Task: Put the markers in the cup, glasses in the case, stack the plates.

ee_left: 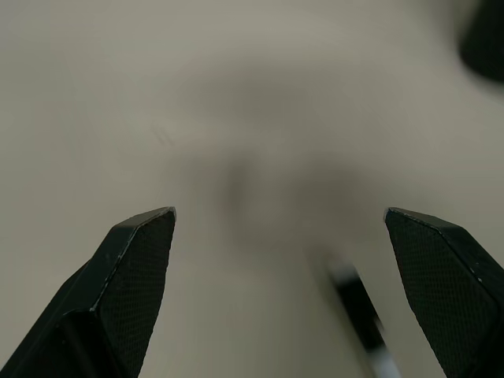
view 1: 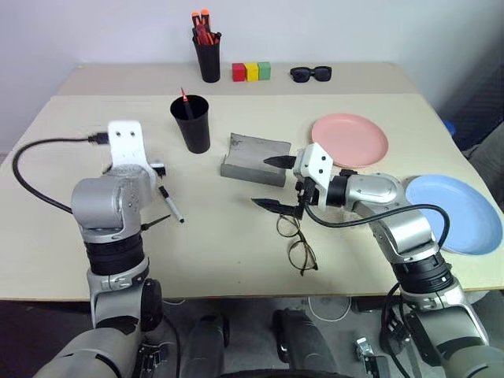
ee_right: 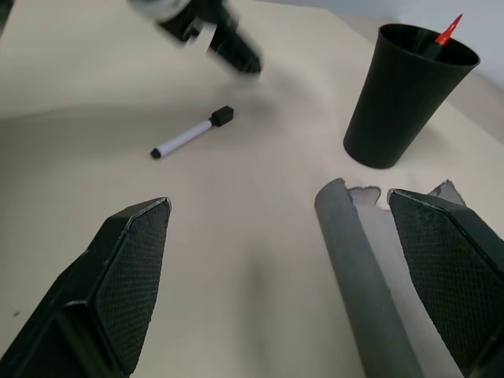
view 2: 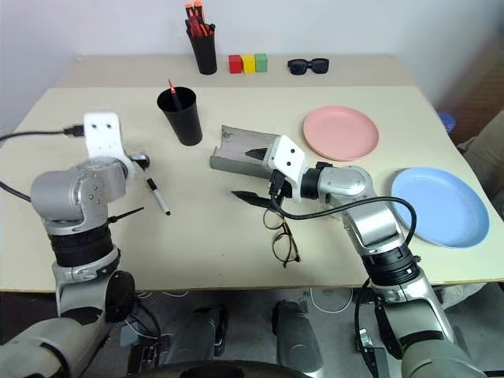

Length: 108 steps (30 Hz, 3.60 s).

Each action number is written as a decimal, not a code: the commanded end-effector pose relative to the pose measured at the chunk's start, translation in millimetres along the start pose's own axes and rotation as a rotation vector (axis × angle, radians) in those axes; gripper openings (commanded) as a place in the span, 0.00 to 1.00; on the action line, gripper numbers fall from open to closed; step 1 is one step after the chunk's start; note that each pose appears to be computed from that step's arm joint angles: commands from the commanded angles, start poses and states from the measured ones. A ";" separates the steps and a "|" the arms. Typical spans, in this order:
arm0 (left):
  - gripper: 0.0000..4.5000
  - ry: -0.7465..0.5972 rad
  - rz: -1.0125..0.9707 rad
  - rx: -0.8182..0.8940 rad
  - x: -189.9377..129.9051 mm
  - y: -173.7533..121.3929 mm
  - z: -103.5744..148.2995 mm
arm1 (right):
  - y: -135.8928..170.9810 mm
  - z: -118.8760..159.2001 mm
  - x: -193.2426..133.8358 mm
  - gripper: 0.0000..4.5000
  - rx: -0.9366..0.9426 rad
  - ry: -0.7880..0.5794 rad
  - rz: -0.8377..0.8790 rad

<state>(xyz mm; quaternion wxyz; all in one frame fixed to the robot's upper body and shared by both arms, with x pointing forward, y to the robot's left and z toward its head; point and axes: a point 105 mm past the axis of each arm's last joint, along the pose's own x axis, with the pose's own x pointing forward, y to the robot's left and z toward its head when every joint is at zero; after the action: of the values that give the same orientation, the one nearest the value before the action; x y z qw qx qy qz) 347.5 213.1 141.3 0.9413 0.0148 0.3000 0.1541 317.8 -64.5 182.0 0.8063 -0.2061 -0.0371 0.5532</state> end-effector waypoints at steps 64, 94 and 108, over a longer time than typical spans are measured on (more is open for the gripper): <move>0.84 -1.093 -0.194 -0.132 2.2 -66.4 161.0 | -57.7 51.2 38.9 1.00 0.053 -0.271 -0.507; 0.96 -0.516 -1.267 0.846 -18.0 -138.9 54.0 | -23.5 -5.3 -63.9 1.00 -0.046 0.124 -0.233; 0.69 -0.388 -1.266 1.098 4.3 -150.8 36.2 | -10.2 -11.3 -78.2 1.00 -0.019 0.149 -0.301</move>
<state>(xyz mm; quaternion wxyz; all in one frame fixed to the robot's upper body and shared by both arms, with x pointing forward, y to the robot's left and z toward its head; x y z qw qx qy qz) 412.6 77.3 138.4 0.7520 0.3099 0.1328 -0.5664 303.5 -141.1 174.3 0.8775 -0.2374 0.0127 0.4165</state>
